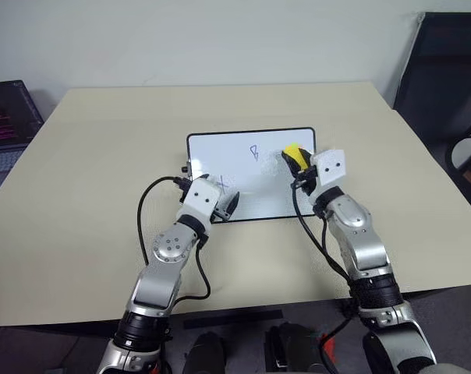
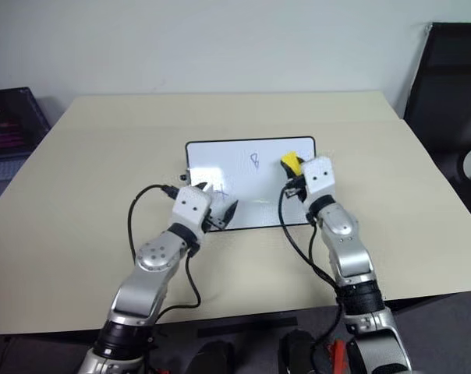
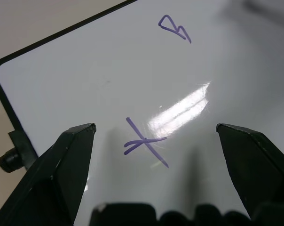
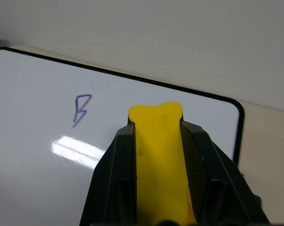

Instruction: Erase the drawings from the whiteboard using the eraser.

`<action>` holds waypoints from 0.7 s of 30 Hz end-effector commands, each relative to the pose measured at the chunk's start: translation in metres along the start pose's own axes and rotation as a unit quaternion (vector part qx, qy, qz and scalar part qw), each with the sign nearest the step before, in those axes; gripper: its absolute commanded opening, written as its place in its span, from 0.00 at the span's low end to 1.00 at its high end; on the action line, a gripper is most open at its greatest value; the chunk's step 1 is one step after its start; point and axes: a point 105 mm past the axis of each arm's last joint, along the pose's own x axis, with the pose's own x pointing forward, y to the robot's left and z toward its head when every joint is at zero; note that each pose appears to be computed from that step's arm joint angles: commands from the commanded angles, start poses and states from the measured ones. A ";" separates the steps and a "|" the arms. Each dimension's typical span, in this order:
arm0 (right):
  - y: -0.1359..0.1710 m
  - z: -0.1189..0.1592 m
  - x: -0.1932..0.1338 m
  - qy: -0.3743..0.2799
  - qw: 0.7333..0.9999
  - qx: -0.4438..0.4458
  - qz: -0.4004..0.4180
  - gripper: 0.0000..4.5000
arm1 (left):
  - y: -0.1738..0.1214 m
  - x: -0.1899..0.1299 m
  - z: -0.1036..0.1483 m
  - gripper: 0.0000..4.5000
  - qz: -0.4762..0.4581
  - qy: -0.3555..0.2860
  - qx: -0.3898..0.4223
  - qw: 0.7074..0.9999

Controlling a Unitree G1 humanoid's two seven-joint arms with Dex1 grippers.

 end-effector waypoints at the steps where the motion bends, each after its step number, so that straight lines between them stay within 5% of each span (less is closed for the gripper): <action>1: 0.007 0.021 0.011 -0.040 0.999 -0.002 0.020 0.22 | 0.007 0.000 0.016 1.00 0.017 -0.027 0.007 0.999; 10: 0.029 0.042 0.046 -0.070 0.996 -0.005 0.062 0.22 | 0.006 0.008 0.019 1.00 0.011 -0.033 0.004 0.999; 21: 0.023 0.030 0.057 -0.045 0.997 -0.018 0.052 0.22 | 0.012 0.011 0.022 1.00 0.023 -0.039 0.008 0.999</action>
